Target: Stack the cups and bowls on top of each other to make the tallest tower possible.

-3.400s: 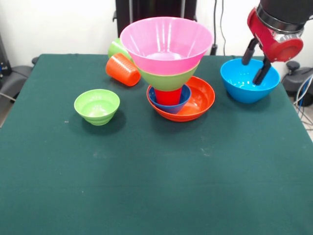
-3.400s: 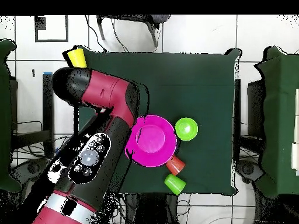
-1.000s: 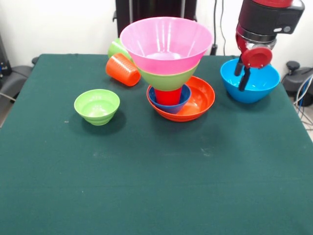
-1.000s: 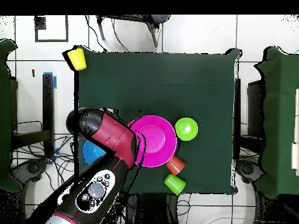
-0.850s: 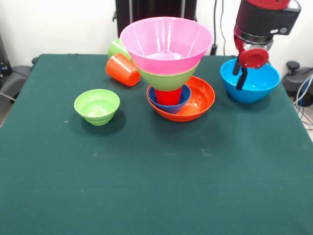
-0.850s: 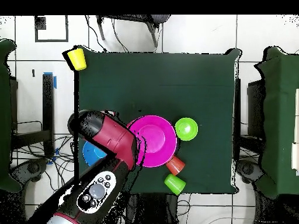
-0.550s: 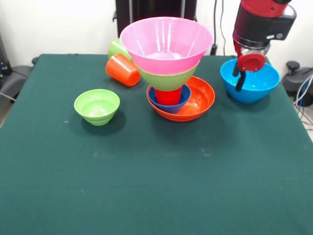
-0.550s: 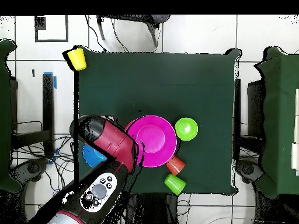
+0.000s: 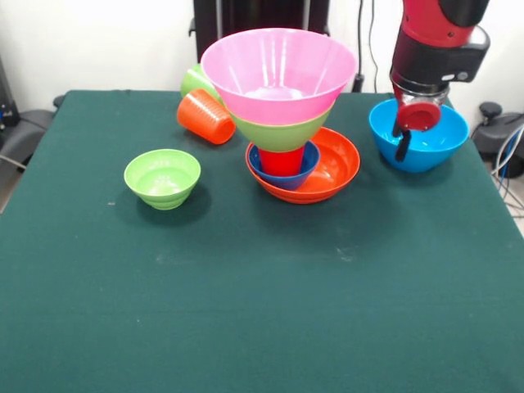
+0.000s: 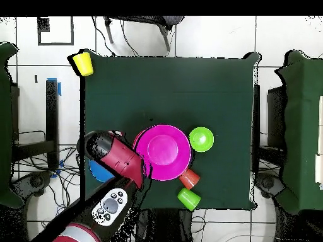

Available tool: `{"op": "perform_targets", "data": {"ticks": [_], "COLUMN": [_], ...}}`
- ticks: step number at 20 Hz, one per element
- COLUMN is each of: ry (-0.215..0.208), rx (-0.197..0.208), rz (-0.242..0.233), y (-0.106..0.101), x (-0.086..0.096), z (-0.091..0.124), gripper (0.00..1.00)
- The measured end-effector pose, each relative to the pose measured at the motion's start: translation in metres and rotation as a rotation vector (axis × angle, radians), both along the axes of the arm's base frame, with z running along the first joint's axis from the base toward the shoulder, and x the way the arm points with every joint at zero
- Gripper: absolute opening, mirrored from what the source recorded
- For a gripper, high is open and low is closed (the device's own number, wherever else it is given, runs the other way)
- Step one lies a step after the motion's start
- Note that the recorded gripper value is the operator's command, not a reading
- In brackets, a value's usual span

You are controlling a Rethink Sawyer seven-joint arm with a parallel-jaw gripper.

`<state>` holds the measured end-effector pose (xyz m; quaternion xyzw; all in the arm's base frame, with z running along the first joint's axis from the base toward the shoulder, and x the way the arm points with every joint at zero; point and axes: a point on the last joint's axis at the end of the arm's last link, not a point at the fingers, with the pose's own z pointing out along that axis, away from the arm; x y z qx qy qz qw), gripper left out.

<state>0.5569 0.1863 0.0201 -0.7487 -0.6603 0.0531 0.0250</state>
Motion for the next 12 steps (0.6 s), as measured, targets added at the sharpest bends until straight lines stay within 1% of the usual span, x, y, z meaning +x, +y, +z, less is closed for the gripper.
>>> {"op": "perform_targets", "data": {"ticks": [3, 5, 7, 8, 12], "ry": [-0.007, -0.011, -0.015, -0.021, -0.032], "rx": [-0.001, 0.006, 0.012, 0.02, 0.031], "rz": [-0.014, -0.031, -0.043, -0.06, -0.089], "y": [0.001, 0.001, 0.0, -0.001, -0.005], "x": [-0.005, -0.008, -0.009, -0.009, -0.01], "z": [-0.008, -0.013, -0.014, -0.016, -0.022], "gripper": [1.0, 1.0, 1.0, 1.0, 1.0]}}
